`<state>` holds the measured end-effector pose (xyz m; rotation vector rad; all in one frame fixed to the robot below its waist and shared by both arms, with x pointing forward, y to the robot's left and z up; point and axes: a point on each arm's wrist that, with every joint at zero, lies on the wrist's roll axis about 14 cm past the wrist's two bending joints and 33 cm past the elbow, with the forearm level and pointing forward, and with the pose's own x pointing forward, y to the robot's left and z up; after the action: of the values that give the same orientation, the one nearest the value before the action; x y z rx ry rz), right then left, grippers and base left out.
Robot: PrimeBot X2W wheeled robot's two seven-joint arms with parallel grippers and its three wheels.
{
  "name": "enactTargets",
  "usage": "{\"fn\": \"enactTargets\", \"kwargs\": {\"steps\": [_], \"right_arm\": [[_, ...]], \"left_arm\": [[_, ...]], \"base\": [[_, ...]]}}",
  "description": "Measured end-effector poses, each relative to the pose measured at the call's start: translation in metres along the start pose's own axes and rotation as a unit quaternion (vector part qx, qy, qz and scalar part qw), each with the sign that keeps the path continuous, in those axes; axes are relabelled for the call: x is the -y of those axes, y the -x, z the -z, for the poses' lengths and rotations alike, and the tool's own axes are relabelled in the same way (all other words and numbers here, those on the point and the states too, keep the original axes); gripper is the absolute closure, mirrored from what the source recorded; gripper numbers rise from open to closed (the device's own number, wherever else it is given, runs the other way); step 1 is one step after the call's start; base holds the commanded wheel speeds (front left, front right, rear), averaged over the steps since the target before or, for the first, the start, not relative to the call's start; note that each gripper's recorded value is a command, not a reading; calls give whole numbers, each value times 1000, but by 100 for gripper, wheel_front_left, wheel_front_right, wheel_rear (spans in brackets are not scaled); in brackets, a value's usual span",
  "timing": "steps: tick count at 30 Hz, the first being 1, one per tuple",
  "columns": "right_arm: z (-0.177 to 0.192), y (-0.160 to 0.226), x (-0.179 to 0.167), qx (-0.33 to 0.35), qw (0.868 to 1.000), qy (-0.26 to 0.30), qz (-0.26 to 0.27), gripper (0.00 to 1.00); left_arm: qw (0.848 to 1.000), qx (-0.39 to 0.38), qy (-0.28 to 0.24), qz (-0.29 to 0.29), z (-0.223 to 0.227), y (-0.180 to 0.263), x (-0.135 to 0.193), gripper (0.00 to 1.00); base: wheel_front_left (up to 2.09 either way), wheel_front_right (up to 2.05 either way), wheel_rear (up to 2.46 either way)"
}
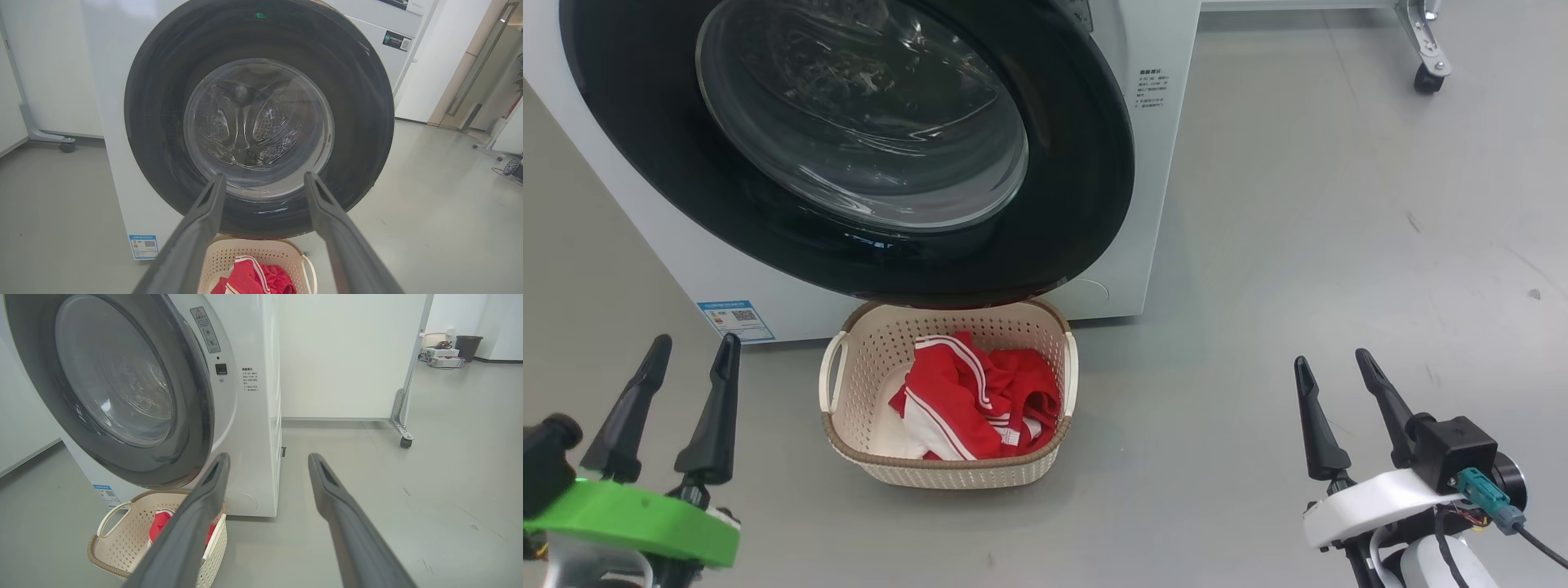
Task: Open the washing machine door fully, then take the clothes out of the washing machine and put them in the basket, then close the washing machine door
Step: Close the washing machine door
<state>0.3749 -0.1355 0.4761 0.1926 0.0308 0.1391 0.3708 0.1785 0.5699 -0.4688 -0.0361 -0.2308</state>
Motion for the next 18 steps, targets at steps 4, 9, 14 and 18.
{"fn": "enactTargets", "kwargs": {"steps": [4, 9, 14, 18], "right_arm": [[-4, 1, -1, 5, 1000, 1, -2, 0], [-2, 8, -1, 2, 1000, 2, 2, 0], [-1, 13, -1, 2, 1000, 2, 2, 0], [-3, 14, -1, 5, 1000, 3, 6, 0]], "left_arm": [[998, -9, -56, -26, 14, 13, -12, 0], [996, -25, -77, -46, 35, 23, -12, 0], [993, -42, -99, -57, 55, 32, -8, 0], [991, -43, -109, -64, 61, 34, -6, 0]], "base": [[0, 0, 0], [0, 0, 0], [0, 0, 0], [0, 0, 0]]}}
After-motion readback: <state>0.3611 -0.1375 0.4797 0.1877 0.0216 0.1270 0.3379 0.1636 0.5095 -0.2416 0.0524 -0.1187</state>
